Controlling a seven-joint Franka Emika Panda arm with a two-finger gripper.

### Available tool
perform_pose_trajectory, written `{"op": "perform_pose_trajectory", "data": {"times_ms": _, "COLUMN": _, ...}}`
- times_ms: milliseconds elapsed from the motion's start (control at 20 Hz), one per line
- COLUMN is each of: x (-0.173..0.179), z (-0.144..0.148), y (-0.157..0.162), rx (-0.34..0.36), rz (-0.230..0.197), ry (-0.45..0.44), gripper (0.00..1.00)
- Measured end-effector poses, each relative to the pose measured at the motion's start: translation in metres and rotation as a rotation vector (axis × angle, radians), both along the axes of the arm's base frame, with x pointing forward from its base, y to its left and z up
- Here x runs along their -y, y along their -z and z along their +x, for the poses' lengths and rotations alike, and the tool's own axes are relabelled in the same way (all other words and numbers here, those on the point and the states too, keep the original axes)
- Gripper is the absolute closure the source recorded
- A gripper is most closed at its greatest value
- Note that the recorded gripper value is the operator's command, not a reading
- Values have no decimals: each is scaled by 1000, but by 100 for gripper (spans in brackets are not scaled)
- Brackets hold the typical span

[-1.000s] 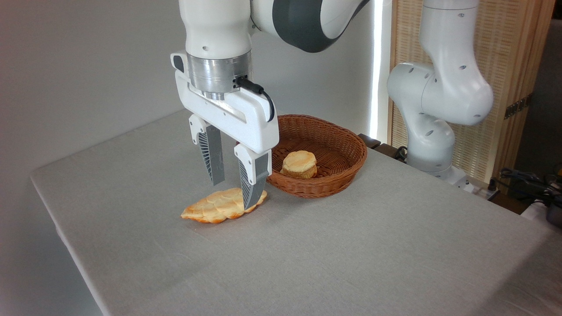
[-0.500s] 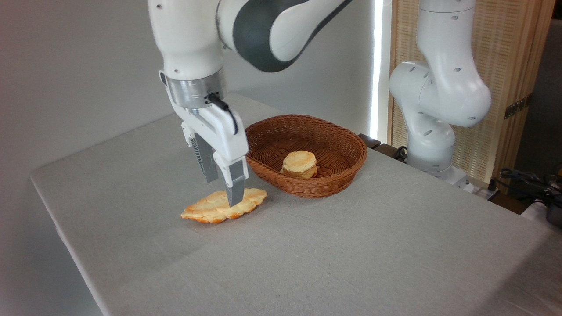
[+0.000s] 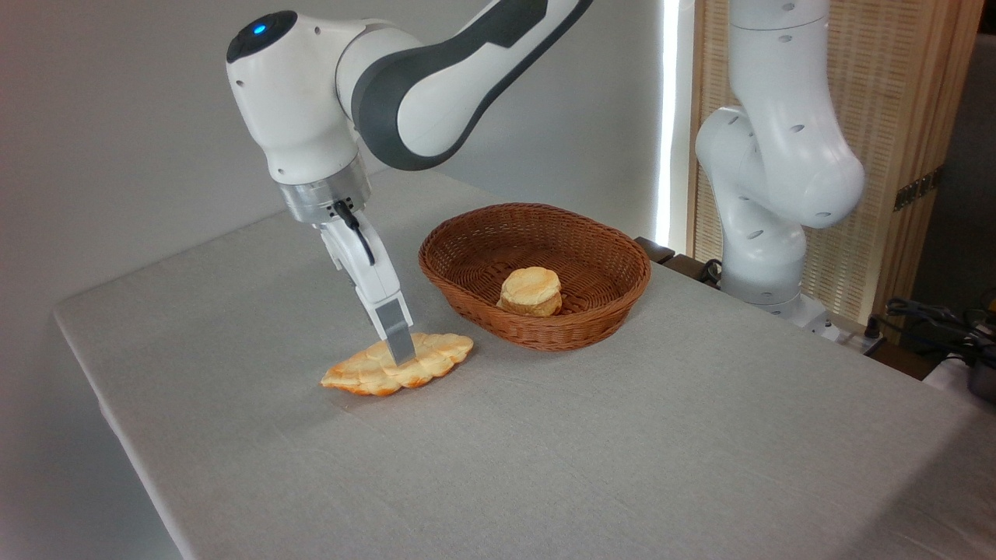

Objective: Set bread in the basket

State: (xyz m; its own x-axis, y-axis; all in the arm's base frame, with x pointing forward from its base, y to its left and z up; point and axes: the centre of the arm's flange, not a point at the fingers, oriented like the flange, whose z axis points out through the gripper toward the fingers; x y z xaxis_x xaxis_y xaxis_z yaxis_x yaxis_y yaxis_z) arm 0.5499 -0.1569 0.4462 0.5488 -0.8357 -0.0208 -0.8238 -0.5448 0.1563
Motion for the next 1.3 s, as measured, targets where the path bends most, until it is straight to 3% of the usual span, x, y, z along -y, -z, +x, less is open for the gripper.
{"op": "perform_pose_trajectory", "data": {"times_ms": 250, "x": 3, "z": 5, "y": 16, "rx": -1, "rz": 37, "ry": 26, "gripper": 0}}
{"op": "perform_pose_trajectory", "data": {"times_ms": 1050, "x": 11, "z": 6, "y": 36, "rx": -32, "rz": 49, "ry": 44, "gripper": 0}}
{"op": "perform_pose_trajectory", "data": {"times_ms": 1100, "x": 14, "z": 5, "y": 38, "rx": -35, "rz": 50, "ry": 49, "gripper": 5}}
{"op": "perform_pose_trajectory", "data": {"times_ms": 1200, "x": 17, "z": 5, "y": 42, "rx": -42, "rz": 53, "ry": 54, "gripper": 40}}
{"op": "perform_pose_trajectory", "data": {"times_ms": 1250, "x": 17, "z": 5, "y": 44, "rx": -45, "rz": 54, "ry": 54, "gripper": 53}}
{"op": "perform_pose_trajectory", "data": {"times_ms": 1300, "x": 17, "z": 5, "y": 45, "rx": -46, "rz": 55, "ry": 53, "gripper": 59}}
